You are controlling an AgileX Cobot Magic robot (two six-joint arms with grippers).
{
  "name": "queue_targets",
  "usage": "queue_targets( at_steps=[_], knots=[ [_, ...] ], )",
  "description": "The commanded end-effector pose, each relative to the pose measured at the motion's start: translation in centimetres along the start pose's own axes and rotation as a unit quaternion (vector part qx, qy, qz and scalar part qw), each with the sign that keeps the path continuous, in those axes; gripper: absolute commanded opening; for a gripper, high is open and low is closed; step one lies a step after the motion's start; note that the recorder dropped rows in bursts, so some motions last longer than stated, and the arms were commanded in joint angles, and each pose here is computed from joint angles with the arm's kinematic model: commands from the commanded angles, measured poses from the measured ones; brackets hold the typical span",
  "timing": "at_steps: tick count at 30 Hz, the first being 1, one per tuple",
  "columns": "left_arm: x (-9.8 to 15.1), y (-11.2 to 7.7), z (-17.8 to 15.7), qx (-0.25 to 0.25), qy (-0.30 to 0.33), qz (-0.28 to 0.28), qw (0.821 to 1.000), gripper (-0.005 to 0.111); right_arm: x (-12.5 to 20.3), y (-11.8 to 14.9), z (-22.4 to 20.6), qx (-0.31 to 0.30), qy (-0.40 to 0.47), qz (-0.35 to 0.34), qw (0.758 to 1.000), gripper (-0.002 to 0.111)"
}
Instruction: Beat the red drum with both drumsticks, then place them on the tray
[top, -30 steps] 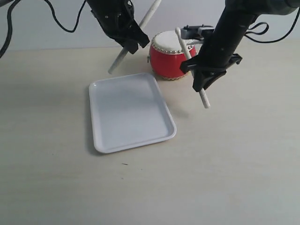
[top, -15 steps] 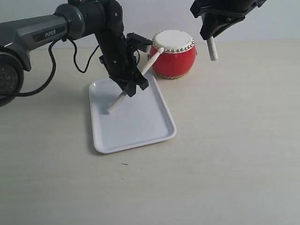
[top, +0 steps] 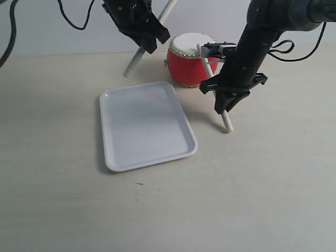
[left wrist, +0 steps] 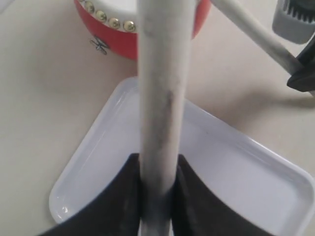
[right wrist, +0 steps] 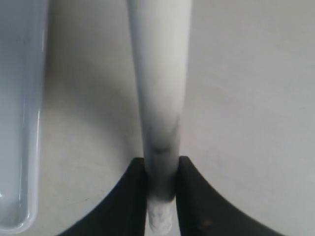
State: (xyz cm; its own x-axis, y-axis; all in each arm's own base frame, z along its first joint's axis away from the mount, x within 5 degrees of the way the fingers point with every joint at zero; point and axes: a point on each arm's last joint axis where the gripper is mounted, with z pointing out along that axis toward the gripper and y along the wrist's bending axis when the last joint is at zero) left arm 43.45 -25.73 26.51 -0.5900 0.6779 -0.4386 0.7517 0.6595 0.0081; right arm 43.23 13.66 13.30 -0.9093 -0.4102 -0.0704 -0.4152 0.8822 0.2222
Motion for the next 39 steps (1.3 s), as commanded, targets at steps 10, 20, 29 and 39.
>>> queue_targets(
  at_steps=[10, 20, 29, 39],
  knots=[
    [0.9, 0.5, 6.5, 0.007, 0.020, -0.036, 0.999, 0.000, 1.7, 4.1, -15.8, 0.015, -0.161, -0.041, 0.986, 0.000],
    [2.7, 0.7, 10.8, 0.021, 0.087, -0.045, 0.995, 0.000, 2.8, 5.0, -19.4, 0.040, -0.214, -0.064, 0.974, 0.000],
    [-0.9, 1.0, 0.5, -0.010, -0.023, -0.063, 0.998, 0.000, 3.5, 5.5, -19.0, 0.003, -0.175, -0.060, 0.983, 0.000],
    [-1.1, -1.3, -5.9, 0.050, -0.074, -0.051, 0.995, 0.000, 5.3, 6.5, -20.9, -0.004, -0.192, -0.061, 0.980, 0.000]
  ],
)
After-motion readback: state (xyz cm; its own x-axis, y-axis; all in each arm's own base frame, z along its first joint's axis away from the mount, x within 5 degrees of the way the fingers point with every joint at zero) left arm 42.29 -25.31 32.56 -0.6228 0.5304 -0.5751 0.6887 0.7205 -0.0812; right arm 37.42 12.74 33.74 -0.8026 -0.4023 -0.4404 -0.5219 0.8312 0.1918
